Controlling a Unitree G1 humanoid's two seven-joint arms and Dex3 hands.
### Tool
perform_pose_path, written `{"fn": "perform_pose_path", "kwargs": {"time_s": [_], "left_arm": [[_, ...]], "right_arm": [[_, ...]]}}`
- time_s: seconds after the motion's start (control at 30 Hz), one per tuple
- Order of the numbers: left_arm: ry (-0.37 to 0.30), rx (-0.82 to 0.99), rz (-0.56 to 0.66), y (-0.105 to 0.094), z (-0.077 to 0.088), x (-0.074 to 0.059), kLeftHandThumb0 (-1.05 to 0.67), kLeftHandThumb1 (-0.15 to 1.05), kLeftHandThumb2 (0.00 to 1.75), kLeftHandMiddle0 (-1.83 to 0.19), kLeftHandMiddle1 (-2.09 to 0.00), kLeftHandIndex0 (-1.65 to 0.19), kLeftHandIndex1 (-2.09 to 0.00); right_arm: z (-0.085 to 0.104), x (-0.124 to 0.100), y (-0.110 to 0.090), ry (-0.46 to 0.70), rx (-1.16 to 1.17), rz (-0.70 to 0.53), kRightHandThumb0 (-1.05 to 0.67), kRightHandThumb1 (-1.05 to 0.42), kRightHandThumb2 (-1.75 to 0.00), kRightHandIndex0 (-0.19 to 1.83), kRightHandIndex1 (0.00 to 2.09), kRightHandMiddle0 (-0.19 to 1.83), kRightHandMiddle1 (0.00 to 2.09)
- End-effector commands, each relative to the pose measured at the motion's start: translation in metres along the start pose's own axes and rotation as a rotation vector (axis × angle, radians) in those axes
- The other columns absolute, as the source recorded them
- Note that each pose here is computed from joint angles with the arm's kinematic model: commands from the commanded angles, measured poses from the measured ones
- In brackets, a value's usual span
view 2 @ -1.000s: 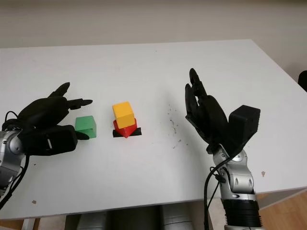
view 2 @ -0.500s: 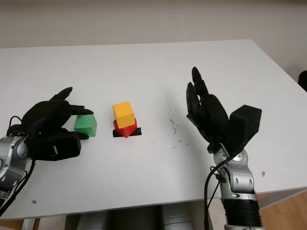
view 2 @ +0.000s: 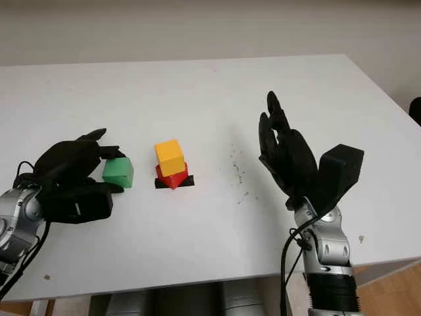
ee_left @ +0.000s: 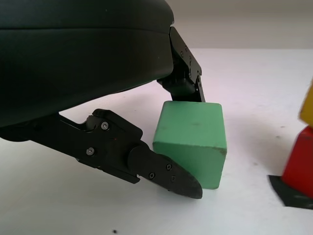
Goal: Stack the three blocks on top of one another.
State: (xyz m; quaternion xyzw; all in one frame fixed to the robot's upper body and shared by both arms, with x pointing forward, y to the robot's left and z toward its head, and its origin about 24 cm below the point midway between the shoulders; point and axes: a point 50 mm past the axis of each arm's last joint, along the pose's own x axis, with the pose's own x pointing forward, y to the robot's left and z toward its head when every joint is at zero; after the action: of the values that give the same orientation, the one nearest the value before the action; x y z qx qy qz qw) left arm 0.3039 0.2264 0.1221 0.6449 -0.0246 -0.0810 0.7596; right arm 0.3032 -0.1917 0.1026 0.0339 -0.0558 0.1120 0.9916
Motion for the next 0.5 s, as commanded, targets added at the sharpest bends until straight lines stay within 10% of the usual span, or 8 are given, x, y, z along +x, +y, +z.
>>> {"fn": "perform_pose_path", "kwargs": {"time_s": [0.0,0.47], "left_arm": [[-0.004,-0.025,0.044,0.004,-0.002,-0.001,-0.37,1.0,0.06,-0.15,-0.06,-0.39,-1.34],[-0.112,-0.221,0.089,0.024,-0.003,-0.012,-0.32,1.01,0.05,-0.17,-0.05,-0.33,-1.48]], "right_arm": [[0.006,0.001,0.0,-0.023,-0.014,0.0,-0.68,-1.05,-0.61,-0.19,0.0,-0.19,0.03],[0.004,0.002,0.005,0.054,0.007,-0.01,-0.61,-1.05,-0.45,-0.19,0.0,-0.17,0.03]]}}
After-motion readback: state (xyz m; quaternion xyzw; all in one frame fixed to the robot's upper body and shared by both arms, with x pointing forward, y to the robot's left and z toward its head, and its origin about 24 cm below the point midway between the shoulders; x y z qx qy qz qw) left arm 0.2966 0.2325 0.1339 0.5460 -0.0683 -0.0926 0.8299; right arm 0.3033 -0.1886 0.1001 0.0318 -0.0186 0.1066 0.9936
